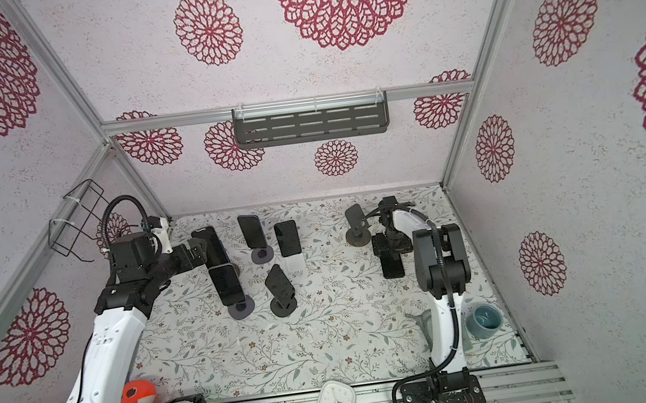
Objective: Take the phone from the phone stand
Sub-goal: 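Open the right gripper to release the phone and raise it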
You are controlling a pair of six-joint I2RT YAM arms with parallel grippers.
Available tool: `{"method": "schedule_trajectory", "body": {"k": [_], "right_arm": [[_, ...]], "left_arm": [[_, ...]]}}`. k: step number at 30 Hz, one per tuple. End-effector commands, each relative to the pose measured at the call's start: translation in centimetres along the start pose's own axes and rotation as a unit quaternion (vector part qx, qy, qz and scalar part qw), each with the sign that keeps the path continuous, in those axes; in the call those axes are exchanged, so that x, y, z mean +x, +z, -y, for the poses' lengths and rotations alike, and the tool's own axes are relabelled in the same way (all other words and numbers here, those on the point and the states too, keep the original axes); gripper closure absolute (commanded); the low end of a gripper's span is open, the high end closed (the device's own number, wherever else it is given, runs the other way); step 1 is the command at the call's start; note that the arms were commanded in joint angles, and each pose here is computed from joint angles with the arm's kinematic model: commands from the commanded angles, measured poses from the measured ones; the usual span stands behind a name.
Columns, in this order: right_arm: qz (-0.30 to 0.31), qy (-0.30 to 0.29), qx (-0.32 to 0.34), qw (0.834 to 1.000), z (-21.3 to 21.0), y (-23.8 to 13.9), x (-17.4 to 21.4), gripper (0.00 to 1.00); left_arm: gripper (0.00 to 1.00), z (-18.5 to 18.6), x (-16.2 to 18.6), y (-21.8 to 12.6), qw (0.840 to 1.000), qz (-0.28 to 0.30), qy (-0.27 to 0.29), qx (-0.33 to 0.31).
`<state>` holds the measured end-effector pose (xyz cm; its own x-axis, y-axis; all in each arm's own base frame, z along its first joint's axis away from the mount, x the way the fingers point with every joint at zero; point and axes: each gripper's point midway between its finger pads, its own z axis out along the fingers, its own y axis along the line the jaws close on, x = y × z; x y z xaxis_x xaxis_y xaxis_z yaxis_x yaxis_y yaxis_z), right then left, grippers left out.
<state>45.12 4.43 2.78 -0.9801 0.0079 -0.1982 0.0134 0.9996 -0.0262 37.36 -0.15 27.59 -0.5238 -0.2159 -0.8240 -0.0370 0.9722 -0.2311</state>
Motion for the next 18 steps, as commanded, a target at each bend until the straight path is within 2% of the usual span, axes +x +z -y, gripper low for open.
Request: {"method": "schedule_trajectory", "body": {"k": [1,6,11,14,18], "right_arm": [[0.078,-0.004,0.011,0.997,0.8,-5.4,-2.6,0.08],[0.147,-0.026,-0.005,0.989,0.6,-10.6,-2.3,0.01],[0.207,-0.006,-0.032,0.978,0.3,-13.8,-0.5,0.01],[0.232,0.016,-0.070,0.970,-0.8,-14.9,1.0,0.02],[0.240,-0.003,-0.097,0.966,-3.2,-15.4,3.7,0.04]], "left_arm": [[0.02,0.3,-0.8,-1.3,1.000,0.013,0.013,0.004],[0.02,1.9,-1.7,-3.9,0.998,0.034,0.046,0.019],[0.01,4.7,-1.7,-7.5,0.989,0.041,0.135,-0.034],[0.00,7.5,0.5,-7.8,0.986,0.011,0.164,-0.040],[0.04,12.1,6.0,-6.7,0.984,-0.045,0.170,0.010]]}}
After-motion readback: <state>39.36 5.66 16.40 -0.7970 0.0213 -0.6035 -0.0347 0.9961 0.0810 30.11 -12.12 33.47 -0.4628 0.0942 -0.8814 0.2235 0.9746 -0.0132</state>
